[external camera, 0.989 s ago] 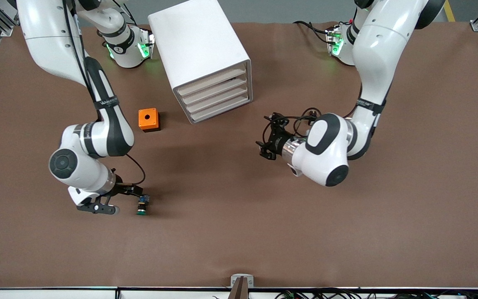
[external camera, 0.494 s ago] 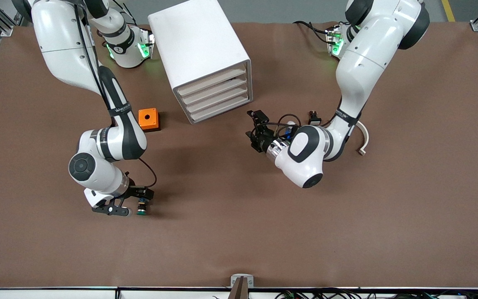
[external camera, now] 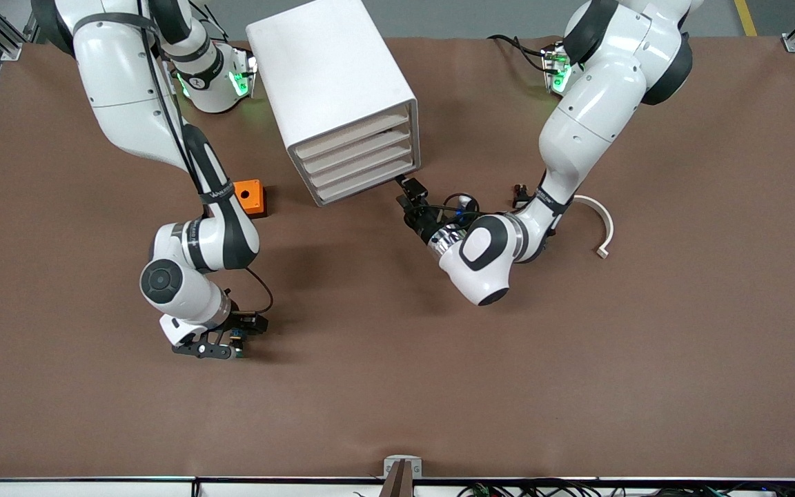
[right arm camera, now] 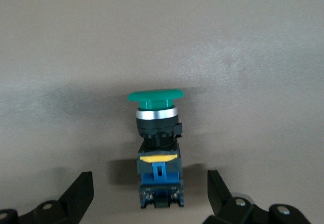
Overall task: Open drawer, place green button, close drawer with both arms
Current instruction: 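Pull the drawer open with the left gripper while the right gripper lifts the button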
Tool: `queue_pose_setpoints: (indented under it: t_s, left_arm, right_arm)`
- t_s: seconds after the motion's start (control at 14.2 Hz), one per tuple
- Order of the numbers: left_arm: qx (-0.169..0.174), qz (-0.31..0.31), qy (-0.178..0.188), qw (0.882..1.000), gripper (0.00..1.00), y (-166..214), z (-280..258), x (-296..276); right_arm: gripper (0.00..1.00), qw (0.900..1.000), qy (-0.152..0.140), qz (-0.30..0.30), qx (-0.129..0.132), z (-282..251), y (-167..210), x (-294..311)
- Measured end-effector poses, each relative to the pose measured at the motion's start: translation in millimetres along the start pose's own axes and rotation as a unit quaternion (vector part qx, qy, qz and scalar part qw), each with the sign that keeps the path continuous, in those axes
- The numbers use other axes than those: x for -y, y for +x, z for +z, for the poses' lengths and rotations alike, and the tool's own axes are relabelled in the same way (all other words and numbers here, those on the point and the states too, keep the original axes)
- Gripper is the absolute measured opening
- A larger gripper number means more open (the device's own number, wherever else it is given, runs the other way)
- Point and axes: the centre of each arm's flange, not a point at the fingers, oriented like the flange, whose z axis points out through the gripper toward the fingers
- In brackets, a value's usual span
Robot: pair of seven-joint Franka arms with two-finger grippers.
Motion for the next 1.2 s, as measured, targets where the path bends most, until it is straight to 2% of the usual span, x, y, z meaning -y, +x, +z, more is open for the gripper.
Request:
queue_pose_setpoints:
  t_s: [0.07, 0.35, 0.42, 0.49, 0.64, 0.85, 0.92, 0.99, 1.06, 1.13, 1.2]
  left_arm:
    - [0.001, -0.008, 0.013, 1.000, 0.63, 0.9, 5.7, -3.3]
    - [-0.017, -0.031, 0.052, 0.998, 0.56, 4.8, 35.5, -13.0]
    - [-0.024, -0.032, 0.056, 0.998, 0.54, 4.4, 44.2, -13.1]
    - [-0.029, -0.035, 0.058, 0.997, 0.54, 3.6, 50.7, -12.6]
    - [-0.038, -0.049, 0.059, 0.996, 0.52, 2.6, 60.4, -11.9]
    - [-0.048, -0.060, 0.060, 0.995, 0.47, 1.5, 73.0, -11.3]
    - [-0.052, -0.063, 0.061, 0.995, 0.41, 1.5, 78.0, -11.7]
    - [-0.056, -0.065, 0.062, 0.994, 0.36, 1.9, 83.2, -12.6]
    - [-0.060, -0.067, 0.063, 0.994, 0.36, 2.5, 88.5, -13.5]
    - [-0.064, -0.067, 0.064, 0.994, 0.30, 2.7, 93.9, -14.0]
    - [-0.067, -0.068, 0.065, 0.993, 0.30, 2.7, 98.7, -13.9]
  right_arm:
    - [0.96, 1.000, -0.001, -0.001, 0.001, 4.1, 0.6, 0.1]
    - [0.52, 1.000, 0.001, -0.004, -0.008, -1.0, 8.1, 2.4]
    - [0.45, 1.000, 0.001, -0.005, -0.010, -3.0, 9.6, 3.3]
    - [0.45, 1.000, 0.002, -0.005, -0.011, -4.2, 10.5, 3.9]
    - [0.34, 1.000, 0.002, -0.006, -0.012, -5.1, 11.1, 4.4]
    - [0.34, 1.000, 0.003, -0.007, -0.014, -6.6, 12.2, 5.2]
    - [0.34, 1.000, 0.004, -0.007, -0.017, -9.7, 14.4, 6.6]
    - [0.34, 1.000, 0.005, -0.006, -0.015, -12.2, 15.7, 7.8]
    - [0.34, 1.000, 0.004, -0.001, -0.010, -13.8, 16.0, 8.6]
    - [0.34, 1.000, 0.004, 0.013, -0.004, -15.8, 16.2, 9.5]
    - [0.34, 1.000, 0.004, 0.030, 0.001, -19.4, 16.3, 11.8]
